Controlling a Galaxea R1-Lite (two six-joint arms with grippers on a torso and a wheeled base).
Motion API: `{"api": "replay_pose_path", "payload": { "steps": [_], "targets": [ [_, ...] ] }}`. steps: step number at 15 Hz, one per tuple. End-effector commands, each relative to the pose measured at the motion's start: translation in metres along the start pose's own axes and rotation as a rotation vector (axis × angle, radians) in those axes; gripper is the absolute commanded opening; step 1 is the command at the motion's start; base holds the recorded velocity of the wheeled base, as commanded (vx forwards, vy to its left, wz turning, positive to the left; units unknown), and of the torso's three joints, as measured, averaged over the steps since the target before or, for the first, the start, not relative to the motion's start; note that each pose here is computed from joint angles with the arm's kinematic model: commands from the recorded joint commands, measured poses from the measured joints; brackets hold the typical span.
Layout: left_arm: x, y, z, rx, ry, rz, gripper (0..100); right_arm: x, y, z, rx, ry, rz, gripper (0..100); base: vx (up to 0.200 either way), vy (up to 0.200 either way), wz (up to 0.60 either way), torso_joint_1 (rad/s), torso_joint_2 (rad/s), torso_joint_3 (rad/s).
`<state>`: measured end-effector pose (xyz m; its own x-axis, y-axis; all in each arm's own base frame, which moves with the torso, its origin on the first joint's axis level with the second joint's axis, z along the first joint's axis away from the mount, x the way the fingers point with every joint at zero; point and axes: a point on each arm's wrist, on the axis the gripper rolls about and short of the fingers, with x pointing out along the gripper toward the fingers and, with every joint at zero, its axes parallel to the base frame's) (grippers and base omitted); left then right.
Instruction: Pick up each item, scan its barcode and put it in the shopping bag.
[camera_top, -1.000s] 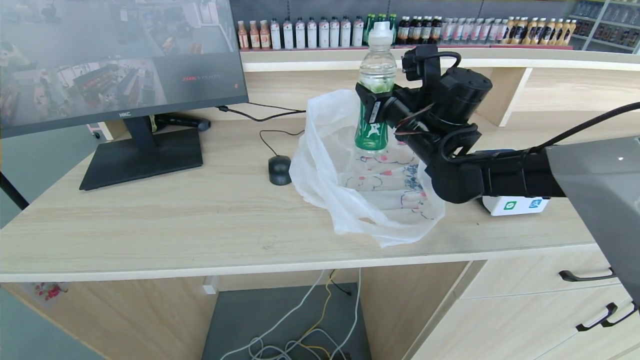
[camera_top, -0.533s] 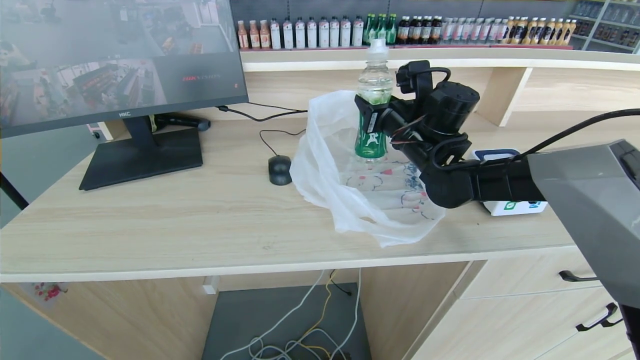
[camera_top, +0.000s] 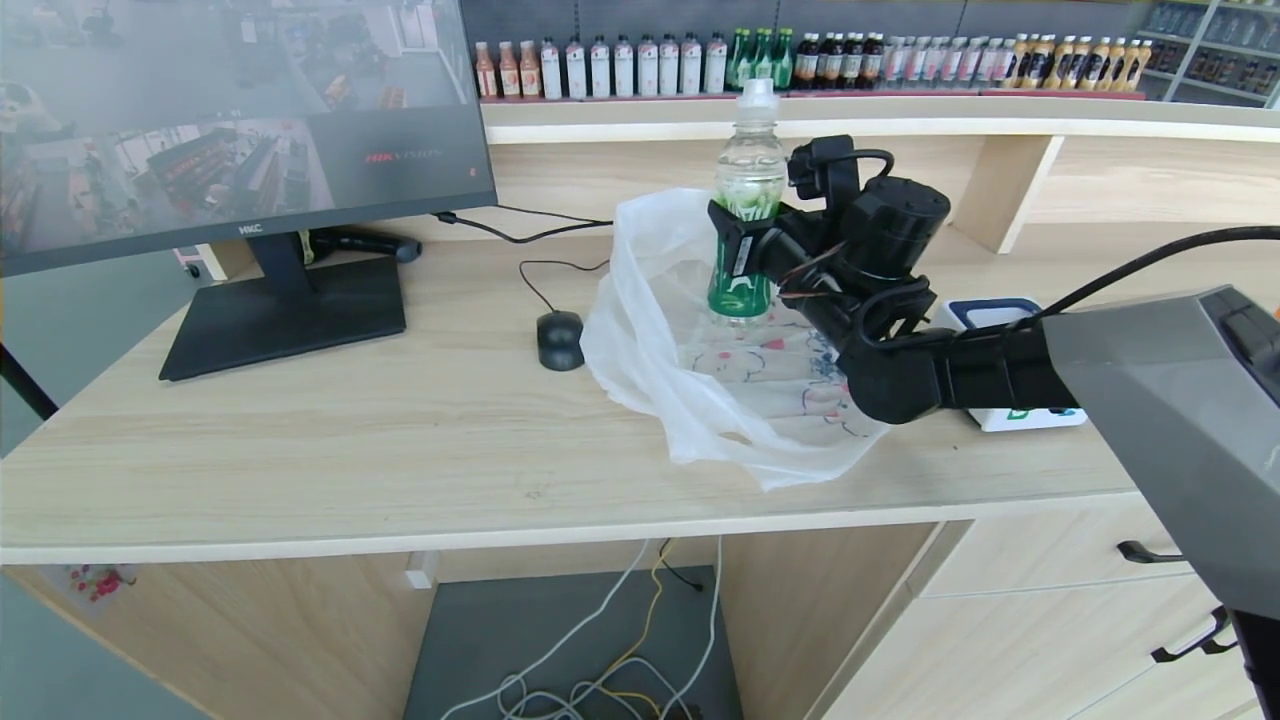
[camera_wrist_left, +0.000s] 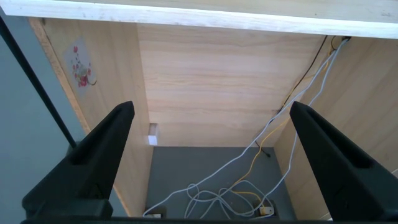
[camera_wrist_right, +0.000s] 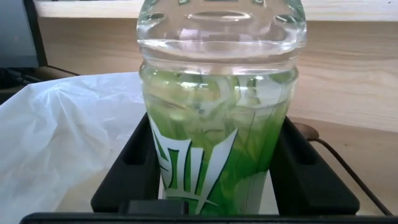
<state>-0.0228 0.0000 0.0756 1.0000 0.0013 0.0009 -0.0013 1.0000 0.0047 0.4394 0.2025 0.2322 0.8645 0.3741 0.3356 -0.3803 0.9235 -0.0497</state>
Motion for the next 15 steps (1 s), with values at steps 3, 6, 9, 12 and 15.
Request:
{"api": "replay_pose_path", "payload": {
  "steps": [3,6,9,12,15],
  "targets": [
    [0.000,0.000,0.000,0.000,-0.001,0.000,100,0.000,-0.001,-0.006,0.017,0.014,-0.001,0,0.000,0.000,0.00,0.000,0.00,0.000],
    [0.000,0.000,0.000,0.000,-0.001,0.000,100,-0.003,0.000,-0.011,0.017,0.035,0.002,0,0.000,0.000,0.00,0.000,0.00,0.000],
    [0.000,0.000,0.000,0.000,-0.001,0.000,100,-0.003,0.000,-0.010,0.016,0.034,0.002,0,0.000,0.000,0.00,0.000,0.00,0.000],
    [0.000,0.000,0.000,0.000,-0.001,0.000,100,-0.009,0.002,-0.007,0.017,0.048,0.028,0,0.000,0.000,0.00,0.000,0.00,0.000],
    [0.000,0.000,0.000,0.000,-0.001,0.000,100,-0.019,0.002,-0.009,0.009,0.094,0.033,0,0.000,0.000,0.00,0.000,0.00,0.000]
  ]
}}
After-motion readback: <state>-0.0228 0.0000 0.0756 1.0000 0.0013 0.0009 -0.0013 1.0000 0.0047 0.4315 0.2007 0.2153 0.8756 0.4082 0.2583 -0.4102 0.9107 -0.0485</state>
